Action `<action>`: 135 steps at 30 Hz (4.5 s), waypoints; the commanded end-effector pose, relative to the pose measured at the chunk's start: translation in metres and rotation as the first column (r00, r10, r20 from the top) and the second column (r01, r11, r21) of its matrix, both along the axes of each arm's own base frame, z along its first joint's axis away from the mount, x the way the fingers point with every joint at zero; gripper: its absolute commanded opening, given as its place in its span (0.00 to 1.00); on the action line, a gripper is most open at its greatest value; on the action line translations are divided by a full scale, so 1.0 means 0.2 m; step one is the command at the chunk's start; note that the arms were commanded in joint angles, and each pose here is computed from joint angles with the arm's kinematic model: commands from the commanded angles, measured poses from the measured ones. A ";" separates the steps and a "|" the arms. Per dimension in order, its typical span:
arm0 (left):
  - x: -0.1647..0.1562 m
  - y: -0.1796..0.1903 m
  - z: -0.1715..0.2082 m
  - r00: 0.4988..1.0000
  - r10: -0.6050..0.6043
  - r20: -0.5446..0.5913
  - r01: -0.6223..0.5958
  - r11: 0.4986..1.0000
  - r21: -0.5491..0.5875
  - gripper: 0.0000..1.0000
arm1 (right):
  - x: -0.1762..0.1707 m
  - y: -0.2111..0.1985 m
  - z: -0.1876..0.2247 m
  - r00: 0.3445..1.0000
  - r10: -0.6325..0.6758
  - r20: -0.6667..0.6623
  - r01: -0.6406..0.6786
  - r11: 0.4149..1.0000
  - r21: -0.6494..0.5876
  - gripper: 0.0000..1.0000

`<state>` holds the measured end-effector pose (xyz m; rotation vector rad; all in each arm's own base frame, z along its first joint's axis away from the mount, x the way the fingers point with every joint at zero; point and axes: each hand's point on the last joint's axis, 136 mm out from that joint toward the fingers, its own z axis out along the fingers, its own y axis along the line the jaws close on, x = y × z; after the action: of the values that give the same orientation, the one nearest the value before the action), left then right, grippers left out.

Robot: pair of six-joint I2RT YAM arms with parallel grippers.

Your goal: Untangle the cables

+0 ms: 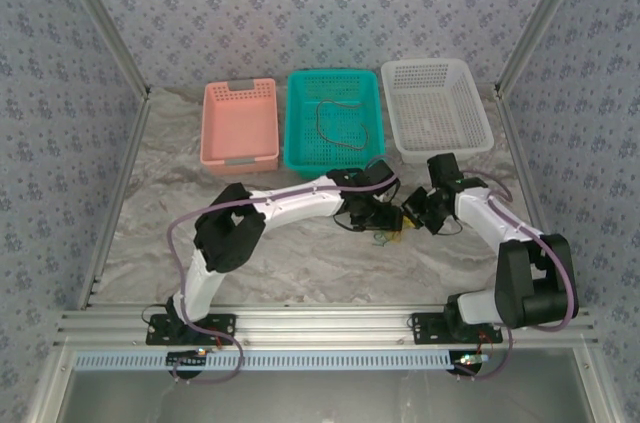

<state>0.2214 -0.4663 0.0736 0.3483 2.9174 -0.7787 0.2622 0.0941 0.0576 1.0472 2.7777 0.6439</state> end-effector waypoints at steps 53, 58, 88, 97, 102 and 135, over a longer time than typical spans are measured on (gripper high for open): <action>0.04 0.88 0.48 0.877 0.480 -0.010 -0.469 0.852 -0.233 0.53 | 0.08 0.44 0.54 0.912 0.317 0.261 -0.357 0.926 0.122 0.00; 0.01 0.63 0.56 0.939 0.340 0.043 -0.313 0.902 -0.297 0.63 | 0.04 0.65 0.57 0.875 0.379 0.301 -0.454 0.858 0.239 0.00; 0.00 0.51 -0.08 0.978 0.161 0.133 -0.163 0.987 0.006 0.42 | -0.03 0.71 0.23 0.894 0.438 0.093 -0.443 0.831 0.337 0.00; 0.05 0.83 -0.15 0.932 0.315 0.179 -0.343 0.926 0.158 0.00 | -0.04 0.52 0.14 0.912 0.409 0.027 -0.402 0.881 0.250 0.18; 0.00 0.84 -0.12 0.935 0.338 0.108 -0.345 0.937 0.057 0.00 | -0.04 0.51 0.18 0.899 0.431 0.081 -0.438 0.876 0.204 0.42; 0.00 1.31 -0.07 0.753 0.658 -0.015 -0.656 0.753 0.049 0.01 | -0.11 0.35 0.12 0.957 0.284 0.056 -0.288 0.954 0.085 0.00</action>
<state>0.2340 -0.2593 0.0817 -0.4447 2.7188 -0.7788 0.2463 0.2011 0.0847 0.5895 2.8694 1.0145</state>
